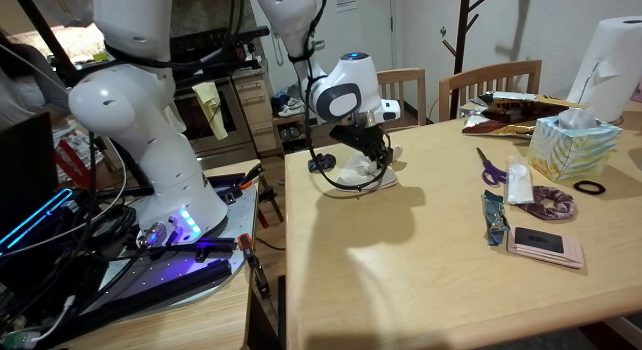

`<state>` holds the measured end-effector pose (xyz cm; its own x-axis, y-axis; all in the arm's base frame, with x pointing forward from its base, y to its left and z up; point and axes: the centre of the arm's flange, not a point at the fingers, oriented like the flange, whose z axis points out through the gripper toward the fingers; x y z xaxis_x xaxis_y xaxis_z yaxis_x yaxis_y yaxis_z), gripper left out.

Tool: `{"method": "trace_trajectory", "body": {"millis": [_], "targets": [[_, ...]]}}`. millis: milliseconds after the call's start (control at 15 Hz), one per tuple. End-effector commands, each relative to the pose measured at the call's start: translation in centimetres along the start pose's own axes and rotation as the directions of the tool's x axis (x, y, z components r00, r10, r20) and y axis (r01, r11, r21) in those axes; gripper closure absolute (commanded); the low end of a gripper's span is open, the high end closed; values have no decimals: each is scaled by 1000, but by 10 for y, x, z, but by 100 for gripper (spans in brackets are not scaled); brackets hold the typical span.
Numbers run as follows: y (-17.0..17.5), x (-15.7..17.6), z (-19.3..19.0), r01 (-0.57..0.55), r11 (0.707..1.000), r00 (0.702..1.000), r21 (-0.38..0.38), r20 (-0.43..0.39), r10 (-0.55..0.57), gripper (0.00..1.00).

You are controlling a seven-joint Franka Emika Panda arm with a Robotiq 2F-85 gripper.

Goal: Wipe the table with the towel

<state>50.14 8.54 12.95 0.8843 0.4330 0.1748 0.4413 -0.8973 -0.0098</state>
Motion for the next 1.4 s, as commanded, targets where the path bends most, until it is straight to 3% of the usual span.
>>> {"method": "trace_trajectory", "body": {"millis": [0,400,867,1333], "targets": [[22,-68,7,-125,992,992,8,9,125,96],[76,-110,-28,-252,967,967,-46,36,254,96],[131,-151,-47,-352,935,919,-37,176,353,96],[169,-197,-34,-458,889,876,24,184,447,96]]}}
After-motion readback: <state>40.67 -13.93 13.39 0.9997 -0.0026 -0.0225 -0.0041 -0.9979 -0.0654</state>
